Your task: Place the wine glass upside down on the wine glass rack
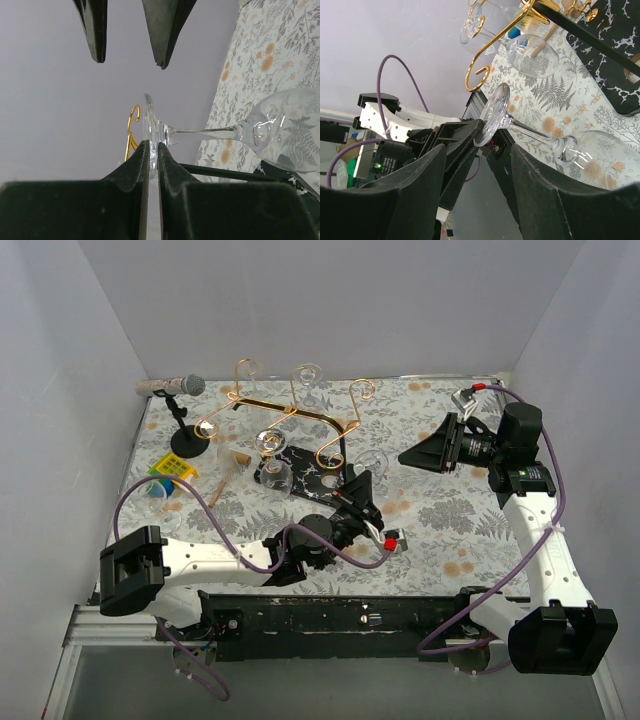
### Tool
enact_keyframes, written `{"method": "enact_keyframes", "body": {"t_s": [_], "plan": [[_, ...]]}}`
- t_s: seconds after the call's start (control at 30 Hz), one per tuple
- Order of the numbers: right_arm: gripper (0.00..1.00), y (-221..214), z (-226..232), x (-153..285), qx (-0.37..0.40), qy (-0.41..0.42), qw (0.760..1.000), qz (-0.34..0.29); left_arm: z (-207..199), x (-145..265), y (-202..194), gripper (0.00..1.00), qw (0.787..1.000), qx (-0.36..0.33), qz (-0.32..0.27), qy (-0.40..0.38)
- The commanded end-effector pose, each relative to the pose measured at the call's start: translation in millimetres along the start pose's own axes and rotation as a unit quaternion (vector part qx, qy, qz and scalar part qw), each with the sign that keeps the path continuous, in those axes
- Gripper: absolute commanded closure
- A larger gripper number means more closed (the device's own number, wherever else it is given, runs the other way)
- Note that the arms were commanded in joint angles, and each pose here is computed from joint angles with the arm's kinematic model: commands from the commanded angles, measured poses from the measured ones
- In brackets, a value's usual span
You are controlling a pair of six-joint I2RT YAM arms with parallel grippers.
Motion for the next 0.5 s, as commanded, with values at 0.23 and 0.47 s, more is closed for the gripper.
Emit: {"method": "enact_keyframes", "body": {"t_s": [0.23,0.47], "plan": [[0.38,-1.8,-9.5,-11.8,-0.013,-0.001,1.0,0.014,36.9,-3.3,11.1,1.0,0.994,-0.004,-0.03,0.102],[0.45,-3.0,-6.5,-19.3,-0.009,-0.004,1.0,0.02,30.1,-8.9,16.7,1.0,0.995,-0.029,-0.039,0.088]]}}
Point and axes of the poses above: each gripper's point midway between its finger pads, its own x axis back along the fingers, its own z axis along the line the jaws close on, y = z × x, the point moved 5 cm from there along x, back along the fingers, and after that the axes turned 15 degrees about -x, right-handed, at the moved point
